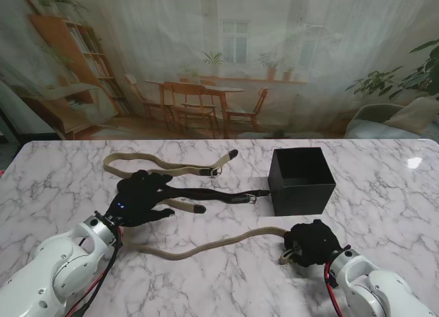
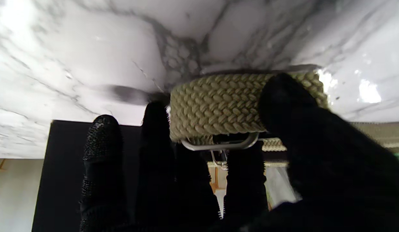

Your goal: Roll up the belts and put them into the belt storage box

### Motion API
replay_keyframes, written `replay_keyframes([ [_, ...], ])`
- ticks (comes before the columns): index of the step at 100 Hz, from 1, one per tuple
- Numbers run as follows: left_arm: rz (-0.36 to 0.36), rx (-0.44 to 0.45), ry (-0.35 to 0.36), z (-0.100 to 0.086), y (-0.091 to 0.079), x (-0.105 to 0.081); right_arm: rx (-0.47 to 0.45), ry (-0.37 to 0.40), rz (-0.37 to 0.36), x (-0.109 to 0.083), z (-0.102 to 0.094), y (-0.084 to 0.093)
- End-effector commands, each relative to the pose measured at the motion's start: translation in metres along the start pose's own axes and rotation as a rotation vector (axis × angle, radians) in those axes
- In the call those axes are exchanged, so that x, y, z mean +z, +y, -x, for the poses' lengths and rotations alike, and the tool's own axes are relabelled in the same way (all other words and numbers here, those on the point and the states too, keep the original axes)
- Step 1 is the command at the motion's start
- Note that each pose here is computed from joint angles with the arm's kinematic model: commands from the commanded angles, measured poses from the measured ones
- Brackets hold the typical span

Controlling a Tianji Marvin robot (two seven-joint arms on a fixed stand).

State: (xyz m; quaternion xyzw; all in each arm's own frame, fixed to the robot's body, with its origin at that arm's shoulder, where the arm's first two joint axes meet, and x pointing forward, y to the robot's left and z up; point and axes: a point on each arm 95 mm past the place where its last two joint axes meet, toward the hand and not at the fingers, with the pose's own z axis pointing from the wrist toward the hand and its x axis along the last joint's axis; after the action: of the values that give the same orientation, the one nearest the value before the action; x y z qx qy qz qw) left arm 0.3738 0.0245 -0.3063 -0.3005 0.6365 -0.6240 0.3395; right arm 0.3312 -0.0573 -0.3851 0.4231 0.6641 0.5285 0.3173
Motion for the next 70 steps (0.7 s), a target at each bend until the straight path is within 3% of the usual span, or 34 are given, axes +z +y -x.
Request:
replay_keyframes([
  [1,0.017,-0.003,0.000,-0.0005,0.0025,0.0004,0.004,-0.008,0.016,0.0019,-0.0013,-0.0051],
  [70,0.009,-0.002,0.001,-0.0003,0.0026,0.0007,-0.004,-0.005,0.118,0.0101,-0.0042,-0.0080],
])
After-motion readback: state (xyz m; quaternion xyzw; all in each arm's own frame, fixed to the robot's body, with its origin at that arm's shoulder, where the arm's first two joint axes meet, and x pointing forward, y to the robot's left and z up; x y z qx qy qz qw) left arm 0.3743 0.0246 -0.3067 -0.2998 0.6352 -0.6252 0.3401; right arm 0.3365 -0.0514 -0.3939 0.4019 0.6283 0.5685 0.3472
